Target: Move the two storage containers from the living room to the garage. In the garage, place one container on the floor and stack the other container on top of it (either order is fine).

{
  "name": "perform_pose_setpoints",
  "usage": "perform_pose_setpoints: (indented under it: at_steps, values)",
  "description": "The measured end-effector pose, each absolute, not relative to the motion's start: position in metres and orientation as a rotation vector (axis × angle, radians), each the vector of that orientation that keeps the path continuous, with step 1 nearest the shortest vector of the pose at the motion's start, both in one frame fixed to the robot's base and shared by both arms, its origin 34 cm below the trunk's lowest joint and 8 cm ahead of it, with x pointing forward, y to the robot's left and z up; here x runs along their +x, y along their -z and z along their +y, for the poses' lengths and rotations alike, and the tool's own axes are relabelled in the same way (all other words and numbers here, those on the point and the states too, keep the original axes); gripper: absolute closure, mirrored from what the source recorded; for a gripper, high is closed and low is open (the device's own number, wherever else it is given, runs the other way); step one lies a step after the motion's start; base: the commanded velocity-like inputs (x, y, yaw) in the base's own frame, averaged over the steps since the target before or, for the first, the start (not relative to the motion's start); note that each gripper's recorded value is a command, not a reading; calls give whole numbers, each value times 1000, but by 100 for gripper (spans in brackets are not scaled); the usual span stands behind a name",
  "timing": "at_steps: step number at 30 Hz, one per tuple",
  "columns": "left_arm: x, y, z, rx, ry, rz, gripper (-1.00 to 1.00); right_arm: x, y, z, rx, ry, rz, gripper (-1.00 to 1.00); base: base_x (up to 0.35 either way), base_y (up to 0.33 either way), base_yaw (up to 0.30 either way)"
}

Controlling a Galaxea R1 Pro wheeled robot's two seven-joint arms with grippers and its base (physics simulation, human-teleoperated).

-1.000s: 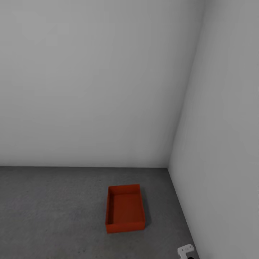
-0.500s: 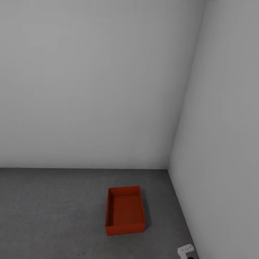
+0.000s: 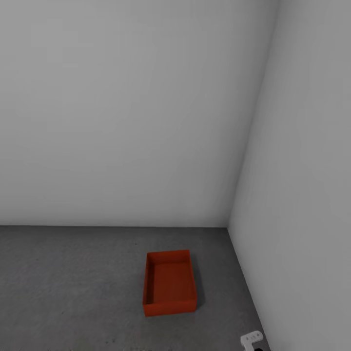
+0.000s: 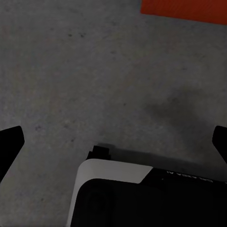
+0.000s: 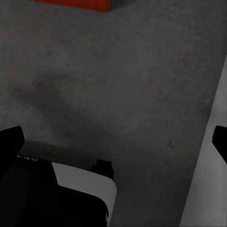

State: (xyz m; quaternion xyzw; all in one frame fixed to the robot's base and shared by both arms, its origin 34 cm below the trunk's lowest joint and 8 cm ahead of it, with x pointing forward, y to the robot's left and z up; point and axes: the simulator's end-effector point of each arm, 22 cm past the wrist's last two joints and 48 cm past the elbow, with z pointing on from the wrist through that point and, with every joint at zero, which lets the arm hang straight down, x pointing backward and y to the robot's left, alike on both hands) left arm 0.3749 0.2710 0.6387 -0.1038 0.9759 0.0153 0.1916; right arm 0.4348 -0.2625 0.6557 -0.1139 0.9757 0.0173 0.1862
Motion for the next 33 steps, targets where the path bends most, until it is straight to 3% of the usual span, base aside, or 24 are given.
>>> perform_pose_setpoints:
  at_steps: [11, 33]
  values:
    - [370, -637, 271, -289, -44, 2749, -100, 435, -655, -266, -306, -29, 2747, -100, -1, 0, 0]
    - [366, -636, 270, -288, -45, 2756, -100, 433, -654, -266, -310, -29, 2751, -100, -335, 12, 0]
